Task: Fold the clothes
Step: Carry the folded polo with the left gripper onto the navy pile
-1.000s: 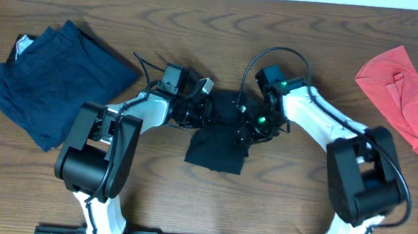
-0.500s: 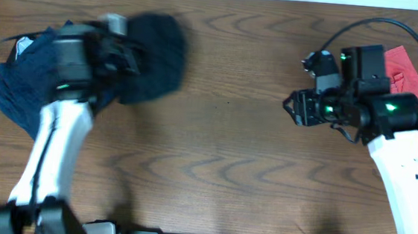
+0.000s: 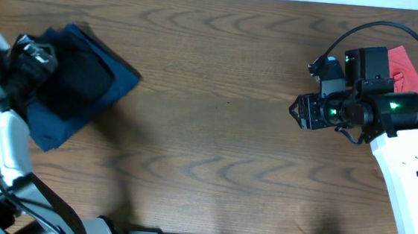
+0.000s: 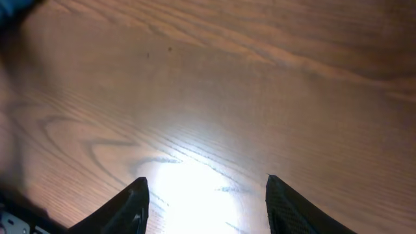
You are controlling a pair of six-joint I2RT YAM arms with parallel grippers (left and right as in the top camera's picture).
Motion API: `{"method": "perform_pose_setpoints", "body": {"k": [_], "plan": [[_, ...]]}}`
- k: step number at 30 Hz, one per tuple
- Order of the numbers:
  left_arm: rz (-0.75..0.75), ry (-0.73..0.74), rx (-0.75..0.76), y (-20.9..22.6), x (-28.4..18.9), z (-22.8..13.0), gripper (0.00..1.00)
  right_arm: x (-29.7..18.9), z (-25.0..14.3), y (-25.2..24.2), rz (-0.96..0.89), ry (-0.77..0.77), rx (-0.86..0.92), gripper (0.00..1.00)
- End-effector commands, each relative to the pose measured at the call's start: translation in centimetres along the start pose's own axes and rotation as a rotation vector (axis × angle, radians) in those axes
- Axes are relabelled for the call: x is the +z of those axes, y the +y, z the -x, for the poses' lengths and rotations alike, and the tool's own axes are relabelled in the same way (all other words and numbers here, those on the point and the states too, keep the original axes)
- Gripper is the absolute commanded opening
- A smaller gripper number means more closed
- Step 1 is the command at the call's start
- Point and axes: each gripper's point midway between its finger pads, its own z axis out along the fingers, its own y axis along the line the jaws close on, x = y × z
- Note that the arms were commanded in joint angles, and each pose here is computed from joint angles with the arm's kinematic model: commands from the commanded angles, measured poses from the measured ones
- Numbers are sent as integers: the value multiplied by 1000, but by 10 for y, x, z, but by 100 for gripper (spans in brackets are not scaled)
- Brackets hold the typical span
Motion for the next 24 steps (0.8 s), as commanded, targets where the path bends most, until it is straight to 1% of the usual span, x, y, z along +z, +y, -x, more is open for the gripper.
{"method": "perform_pose_setpoints", "body": {"k": [1,4,6,9,10,11,14,17,18,19,22,23,24], "plan": [[36,-88,-81,21,-16,29,98,1,-4,-4,-13,15,-8,56],[100,-140,-134,47,-29,42,98,1,-6,-9,-40,21,-10,57],[162,-170,-199,70,-39,48,98,1,-6,-10,-46,23,-9,57],[178,-200,-262,85,-49,54,98,1,-6,-10,-46,23,-9,57],[152,-199,-266,81,-49,56,98,1,-5,-10,-46,20,-10,57],[92,-190,-248,70,-47,57,98,1,-4,-10,-46,16,-11,57],[-85,-146,-161,24,-39,55,98,1,2,-10,-46,-9,-14,63],[-177,-64,-28,-25,-20,30,98,1,16,-10,-46,-67,22,72],[-196,-24,31,-43,-12,15,98,1,24,-10,-46,-96,32,77],[-201,13,75,-57,-4,0,98,1,32,-11,-45,-125,34,80],[-185,132,216,-96,15,-55,98,4,52,-13,-47,-192,36,92],[-170,178,276,-108,20,-77,98,6,57,-15,-48,-207,35,98],[-161,216,329,-118,23,-97,98,7,62,-17,-49,-222,33,99]]}}
